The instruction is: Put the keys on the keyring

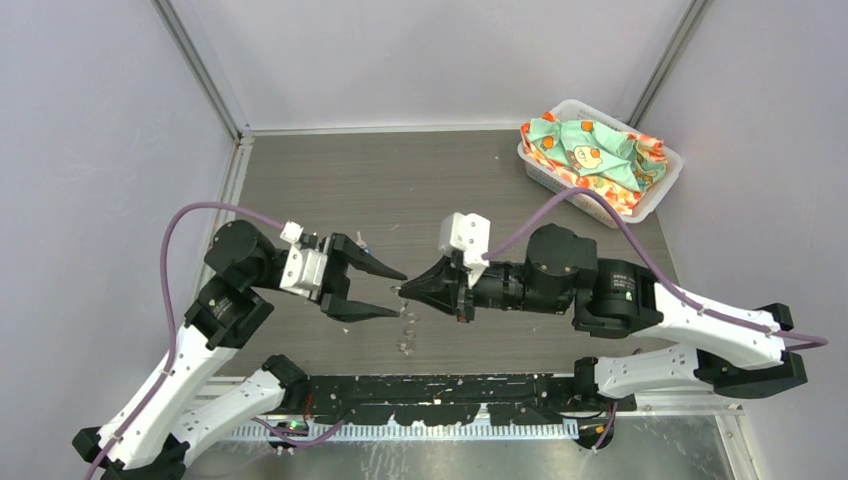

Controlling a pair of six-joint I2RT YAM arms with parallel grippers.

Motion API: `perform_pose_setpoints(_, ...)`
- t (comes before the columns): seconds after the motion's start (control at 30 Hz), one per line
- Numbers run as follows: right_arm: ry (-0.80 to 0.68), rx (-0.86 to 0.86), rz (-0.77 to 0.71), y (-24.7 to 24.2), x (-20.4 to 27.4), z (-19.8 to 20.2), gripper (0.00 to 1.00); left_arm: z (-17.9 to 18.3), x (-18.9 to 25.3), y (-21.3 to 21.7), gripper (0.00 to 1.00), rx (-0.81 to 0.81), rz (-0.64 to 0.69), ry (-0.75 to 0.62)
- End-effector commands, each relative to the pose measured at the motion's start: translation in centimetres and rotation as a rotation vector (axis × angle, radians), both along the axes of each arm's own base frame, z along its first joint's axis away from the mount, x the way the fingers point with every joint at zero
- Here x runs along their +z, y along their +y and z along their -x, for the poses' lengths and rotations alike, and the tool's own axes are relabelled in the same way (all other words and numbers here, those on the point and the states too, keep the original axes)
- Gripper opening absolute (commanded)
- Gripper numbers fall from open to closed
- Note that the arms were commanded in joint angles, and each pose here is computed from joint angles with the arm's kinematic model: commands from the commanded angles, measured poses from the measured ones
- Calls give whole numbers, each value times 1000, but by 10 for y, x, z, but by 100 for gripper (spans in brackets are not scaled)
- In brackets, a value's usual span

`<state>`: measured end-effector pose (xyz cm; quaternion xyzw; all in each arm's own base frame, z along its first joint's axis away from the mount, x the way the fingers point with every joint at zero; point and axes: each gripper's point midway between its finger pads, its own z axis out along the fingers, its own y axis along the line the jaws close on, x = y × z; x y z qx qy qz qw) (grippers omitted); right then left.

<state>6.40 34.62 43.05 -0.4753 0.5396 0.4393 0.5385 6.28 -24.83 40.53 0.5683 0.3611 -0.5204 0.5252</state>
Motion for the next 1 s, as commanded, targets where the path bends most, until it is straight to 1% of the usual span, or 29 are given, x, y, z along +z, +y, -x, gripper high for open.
perform_pose_setpoints(0.0, 75, -67, 159, -9, -12, -7, 1, 3, -27, 7, 58, -18, -145, -56)
perform_pose_setpoints(0.03, 87, -72, 203, -8, -18, -8, 1, 2, -28, 8, 59, -17, -161, -66)
perform_pose_setpoints(0.1, 103, -78, 274, -6, -26, -8, 1, 1, -32, 9, 54, -19, -181, -96)
perform_pose_setpoints(0.2, 113, -86, 350, -3, -34, -10, 1, 1, -33, 10, 40, -16, -188, -104)
perform_pose_setpoints(0.27, 118, -90, 379, -1, -37, -11, 1, 6, -35, 13, 34, -34, -203, -97)
perform_pose_setpoints(0.33, 119, -90, 394, 0, -38, -11, 1, 10, -39, 15, 31, -47, -223, -76)
perform_pose_setpoints(0.6, 129, -102, 479, 0, -46, -13, 1, 10, -41, 18, 30, -34, -238, -81)
perform_pose_setpoints(0.73, 133, -95, 488, 3, -47, -12, 1, 10, -42, 17, 21, -35, -231, -88)
perform_pose_setpoints(0.87, 133, -80, 469, 7, -43, -10, 1, 11, -40, 14, 19, -58, -218, -63)
perform_pose_setpoints(0.97, 130, -75, 441, 10, -40, -10, 1, 12, -38, 13, 12, -73, -216, -38)
